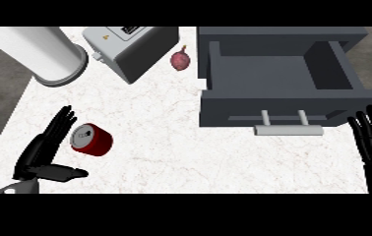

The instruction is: Pick up the can, place it into the drawer and close the drawer

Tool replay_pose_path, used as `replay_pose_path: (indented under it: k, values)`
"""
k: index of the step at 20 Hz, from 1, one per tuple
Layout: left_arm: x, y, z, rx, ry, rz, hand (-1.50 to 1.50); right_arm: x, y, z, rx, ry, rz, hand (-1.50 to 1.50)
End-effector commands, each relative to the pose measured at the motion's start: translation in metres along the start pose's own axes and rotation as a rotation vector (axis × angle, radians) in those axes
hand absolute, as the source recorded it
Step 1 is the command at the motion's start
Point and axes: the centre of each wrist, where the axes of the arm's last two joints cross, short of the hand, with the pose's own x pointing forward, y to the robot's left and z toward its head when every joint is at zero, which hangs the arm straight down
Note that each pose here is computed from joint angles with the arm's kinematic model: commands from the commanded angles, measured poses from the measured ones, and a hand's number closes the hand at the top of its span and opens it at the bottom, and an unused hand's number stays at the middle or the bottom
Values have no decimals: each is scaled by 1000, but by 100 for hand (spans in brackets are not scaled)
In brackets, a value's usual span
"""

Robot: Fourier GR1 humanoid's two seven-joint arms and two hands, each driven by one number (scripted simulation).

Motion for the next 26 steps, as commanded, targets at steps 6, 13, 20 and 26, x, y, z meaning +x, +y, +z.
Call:
replay_pose_path:
  k: [6, 13, 20, 26]
  values:
    - [-29, -12, 14, 19, -10, 14, -150, 18, -6, 18, -1, 13, -11, -150]
    - [-8, -13, -23, 2, -10, -1, -150, 12, 14, -2, 8, -2, -9, -150]
    - [-25, -35, -31, -18, -4, 9, -150, 10, 0, 0, -20, 3, -14, -150]
    - [-24, -32, -33, -51, 1, 19, -150, 19, -5, 9, 19, 15, -18, -150]
